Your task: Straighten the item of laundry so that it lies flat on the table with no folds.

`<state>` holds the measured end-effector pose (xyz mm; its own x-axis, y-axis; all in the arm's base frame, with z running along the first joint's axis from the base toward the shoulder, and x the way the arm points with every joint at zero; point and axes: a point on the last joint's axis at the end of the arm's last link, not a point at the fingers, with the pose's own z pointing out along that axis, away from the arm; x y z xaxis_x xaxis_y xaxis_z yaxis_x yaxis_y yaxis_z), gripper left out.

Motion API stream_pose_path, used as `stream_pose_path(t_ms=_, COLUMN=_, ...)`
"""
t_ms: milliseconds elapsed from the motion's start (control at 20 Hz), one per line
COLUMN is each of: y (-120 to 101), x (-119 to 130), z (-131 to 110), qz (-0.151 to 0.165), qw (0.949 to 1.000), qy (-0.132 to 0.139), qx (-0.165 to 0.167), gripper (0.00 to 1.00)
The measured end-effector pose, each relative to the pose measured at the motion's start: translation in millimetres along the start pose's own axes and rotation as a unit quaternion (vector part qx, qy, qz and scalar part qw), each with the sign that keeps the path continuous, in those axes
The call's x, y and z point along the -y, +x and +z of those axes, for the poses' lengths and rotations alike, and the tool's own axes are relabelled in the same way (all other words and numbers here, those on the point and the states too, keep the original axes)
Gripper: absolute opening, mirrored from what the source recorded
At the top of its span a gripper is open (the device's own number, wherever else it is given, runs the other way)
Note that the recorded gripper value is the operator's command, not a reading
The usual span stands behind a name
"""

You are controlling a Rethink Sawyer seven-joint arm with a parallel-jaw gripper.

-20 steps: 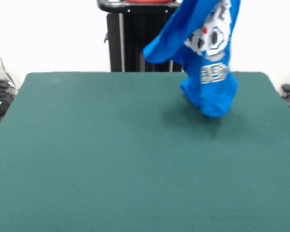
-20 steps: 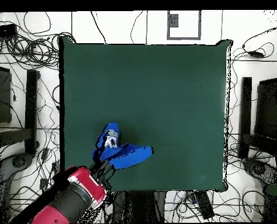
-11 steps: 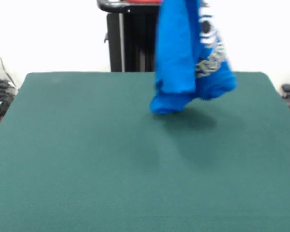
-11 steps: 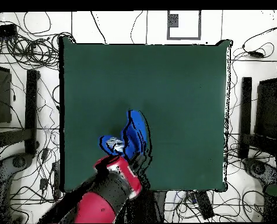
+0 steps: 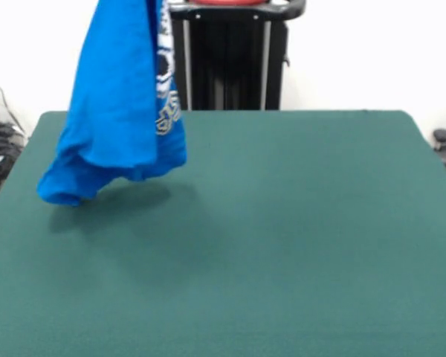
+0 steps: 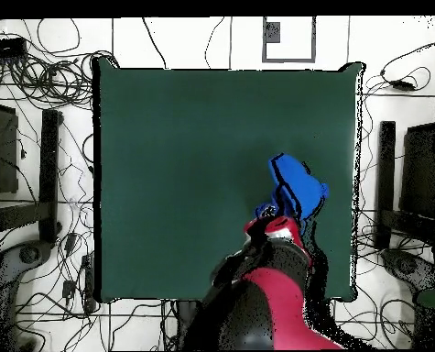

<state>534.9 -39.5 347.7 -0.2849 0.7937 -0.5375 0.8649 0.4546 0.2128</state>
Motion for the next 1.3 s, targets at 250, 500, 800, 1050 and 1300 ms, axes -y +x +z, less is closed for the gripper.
stream_pose_path(t_ms=250, y=-5.2, x=-9.2, z=1.0, qz=-0.063, qw=0.9978, qy=-0.020, qx=-0.006, gripper=0.00)
stream_pose_path(t_ms=500, y=10.0, x=-29.3, z=-9.5, qz=-0.130, qw=0.9904, qy=-0.045, qx=-0.011, gripper=0.00)
stream_pose_path(t_ms=800, y=32.3, x=-49.6, z=-21.0, qz=-0.162, qw=0.9844, qy=-0.062, qx=-0.029, gripper=0.00)
stream_pose_path(t_ms=1050, y=42.3, x=-54.1, z=-23.5, qz=-0.178, qw=0.9814, qy=-0.062, qx=-0.038, gripper=0.00)
stream_pose_path(t_ms=1300, y=52.6, x=-57.6, z=-25.7, qz=-0.197, qw=0.9774, qy=-0.061, qx=-0.045, gripper=0.00)
